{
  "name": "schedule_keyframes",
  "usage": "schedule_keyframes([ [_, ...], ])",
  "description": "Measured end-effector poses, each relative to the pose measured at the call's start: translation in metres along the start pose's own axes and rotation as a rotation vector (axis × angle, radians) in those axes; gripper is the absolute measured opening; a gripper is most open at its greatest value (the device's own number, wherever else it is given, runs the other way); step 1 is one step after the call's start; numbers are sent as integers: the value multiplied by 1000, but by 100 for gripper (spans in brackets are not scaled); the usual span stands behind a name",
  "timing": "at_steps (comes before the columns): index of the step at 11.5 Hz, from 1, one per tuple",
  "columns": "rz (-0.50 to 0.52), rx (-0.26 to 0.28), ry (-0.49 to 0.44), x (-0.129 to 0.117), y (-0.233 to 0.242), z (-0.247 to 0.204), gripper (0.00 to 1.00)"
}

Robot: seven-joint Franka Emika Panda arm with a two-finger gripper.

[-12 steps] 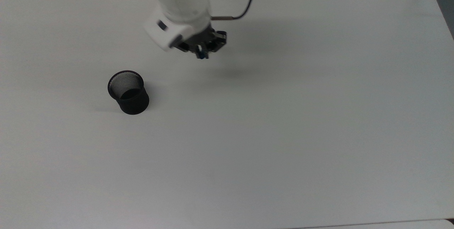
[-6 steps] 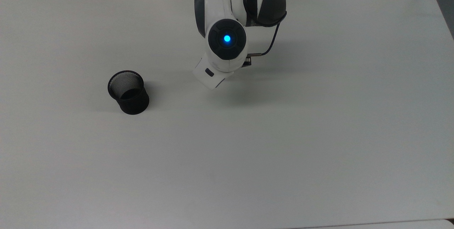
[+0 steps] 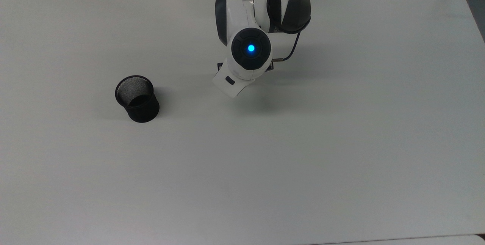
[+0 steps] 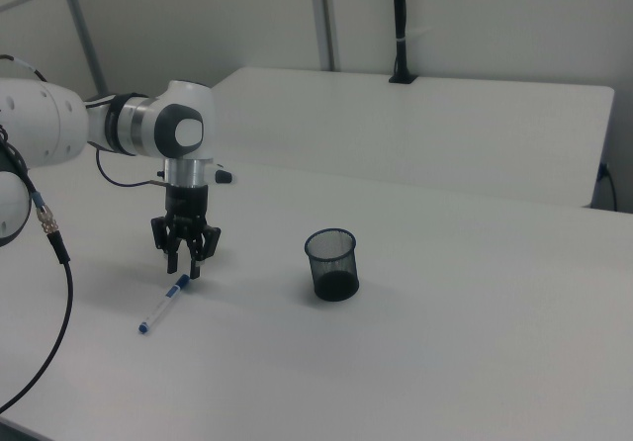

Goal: Remove the marker
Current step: 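Open the gripper to release the marker and raise it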

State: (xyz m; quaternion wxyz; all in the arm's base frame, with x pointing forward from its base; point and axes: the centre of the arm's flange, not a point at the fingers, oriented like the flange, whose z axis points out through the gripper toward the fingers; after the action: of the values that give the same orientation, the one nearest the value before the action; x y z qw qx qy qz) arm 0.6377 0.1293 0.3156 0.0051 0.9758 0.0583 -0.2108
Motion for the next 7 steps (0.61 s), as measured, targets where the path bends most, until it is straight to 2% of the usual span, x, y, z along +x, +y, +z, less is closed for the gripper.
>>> schedule_keyframes([
  [2, 1, -1, 1, 0, 1, -1, 56],
  [4, 1, -46, 29, -2, 7, -15, 62],
  [6, 27, -57, 115, -20, 28, -63, 90],
  [7, 57, -42, 172, -37, 50, -96, 100],
])
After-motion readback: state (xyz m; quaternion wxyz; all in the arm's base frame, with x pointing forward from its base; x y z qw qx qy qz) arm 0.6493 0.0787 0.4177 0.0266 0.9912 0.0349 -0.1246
